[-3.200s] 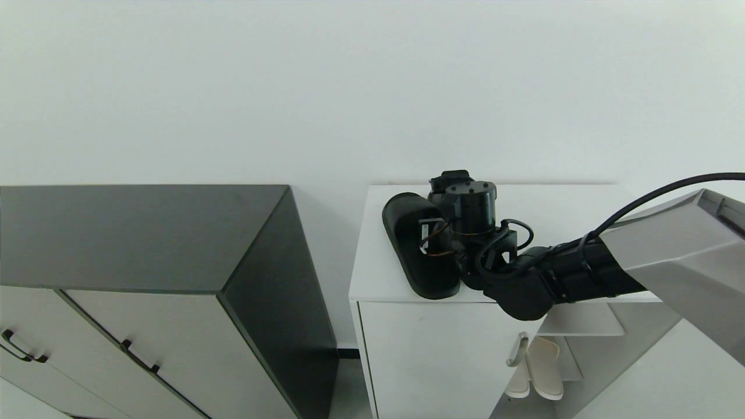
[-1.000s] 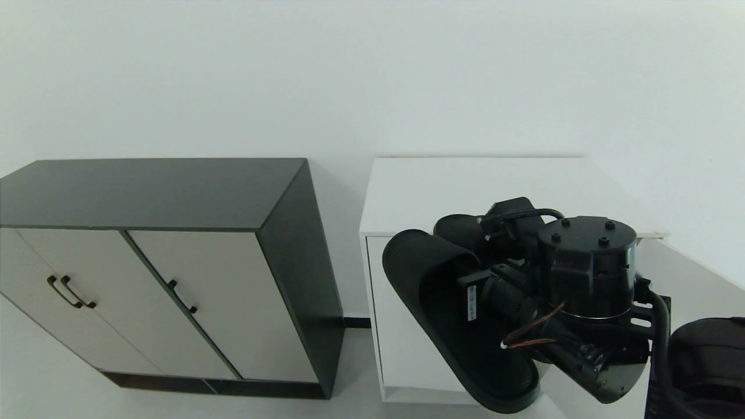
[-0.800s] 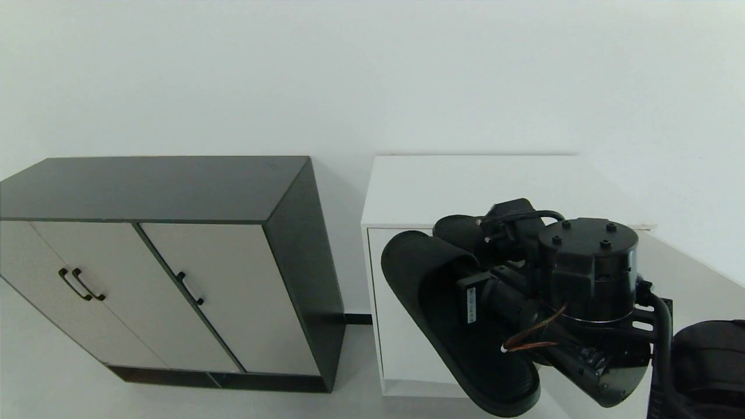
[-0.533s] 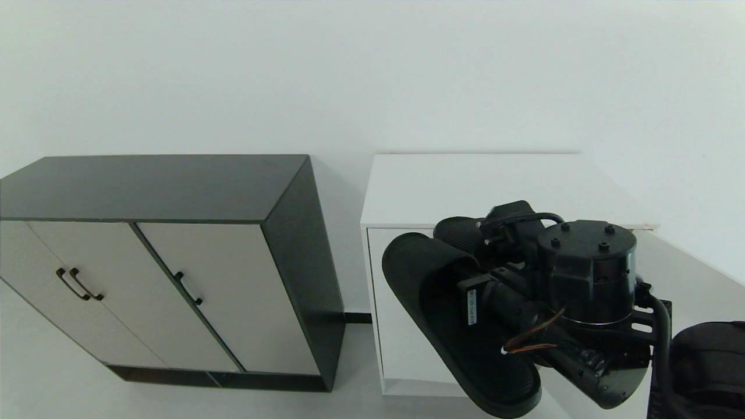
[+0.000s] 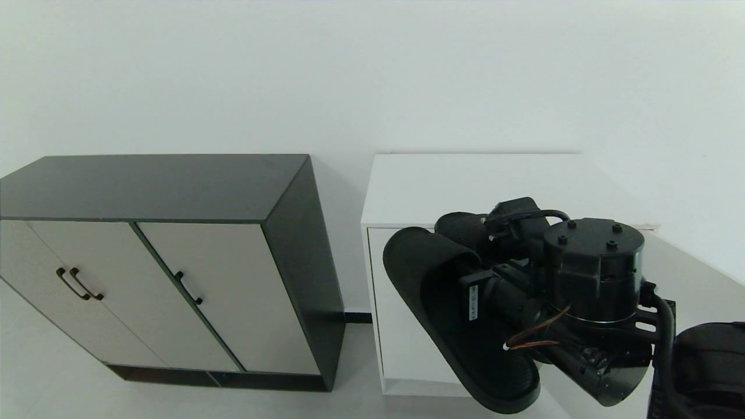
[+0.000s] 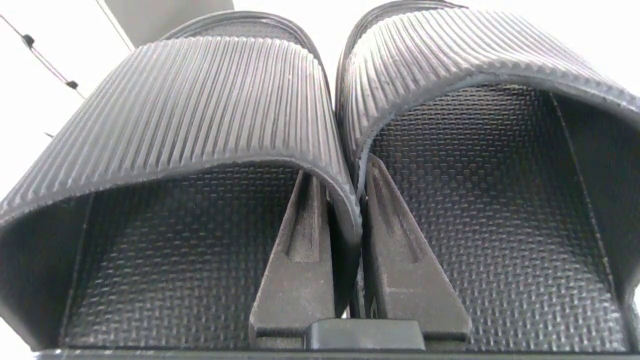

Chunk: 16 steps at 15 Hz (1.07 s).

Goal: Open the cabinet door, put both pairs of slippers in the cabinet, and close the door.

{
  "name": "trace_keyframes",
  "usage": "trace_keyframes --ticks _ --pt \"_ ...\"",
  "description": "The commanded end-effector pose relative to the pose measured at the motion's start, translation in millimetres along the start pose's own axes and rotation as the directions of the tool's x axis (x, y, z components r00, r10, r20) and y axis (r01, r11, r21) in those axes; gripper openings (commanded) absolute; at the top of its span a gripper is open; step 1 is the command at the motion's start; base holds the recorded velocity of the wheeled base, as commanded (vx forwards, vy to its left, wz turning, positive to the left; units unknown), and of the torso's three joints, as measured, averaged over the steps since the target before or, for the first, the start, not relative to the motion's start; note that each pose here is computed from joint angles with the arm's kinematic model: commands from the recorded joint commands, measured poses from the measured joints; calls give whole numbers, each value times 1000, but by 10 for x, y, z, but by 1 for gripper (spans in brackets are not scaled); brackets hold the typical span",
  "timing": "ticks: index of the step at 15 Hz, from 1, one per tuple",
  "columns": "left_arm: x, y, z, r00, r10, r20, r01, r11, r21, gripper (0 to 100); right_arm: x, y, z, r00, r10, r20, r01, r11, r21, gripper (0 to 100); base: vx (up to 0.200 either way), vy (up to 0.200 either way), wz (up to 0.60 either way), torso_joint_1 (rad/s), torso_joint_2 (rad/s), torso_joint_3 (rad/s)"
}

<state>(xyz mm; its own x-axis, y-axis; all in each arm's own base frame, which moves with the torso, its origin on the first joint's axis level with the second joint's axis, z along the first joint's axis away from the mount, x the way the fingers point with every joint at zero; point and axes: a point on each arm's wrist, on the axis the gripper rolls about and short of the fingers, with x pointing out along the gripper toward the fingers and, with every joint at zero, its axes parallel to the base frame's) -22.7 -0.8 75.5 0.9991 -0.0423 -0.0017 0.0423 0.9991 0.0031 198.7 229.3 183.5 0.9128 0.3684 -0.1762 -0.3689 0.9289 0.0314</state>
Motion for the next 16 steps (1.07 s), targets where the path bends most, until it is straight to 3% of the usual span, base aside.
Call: trace_keyframes --ticks 1,7,16 --pt "1 0 0 1000 -1 -1 1 1000 1 0 5 1 -28 1000 -1 -8 1 1000 -6 0 0 0 0 0 0 0" --pt "1 0 0 1000 -1 -1 1 1000 1 0 17 0 -41 1000 -3 -12 3 1000 -8 0 0 0 0 0 0 0" --pt "1 0 0 1000 -1 -1 1 1000 1 0 4 -12 -81 1000 -4 -24 4 1000 -14 0 0 -200 0 3 3 1"
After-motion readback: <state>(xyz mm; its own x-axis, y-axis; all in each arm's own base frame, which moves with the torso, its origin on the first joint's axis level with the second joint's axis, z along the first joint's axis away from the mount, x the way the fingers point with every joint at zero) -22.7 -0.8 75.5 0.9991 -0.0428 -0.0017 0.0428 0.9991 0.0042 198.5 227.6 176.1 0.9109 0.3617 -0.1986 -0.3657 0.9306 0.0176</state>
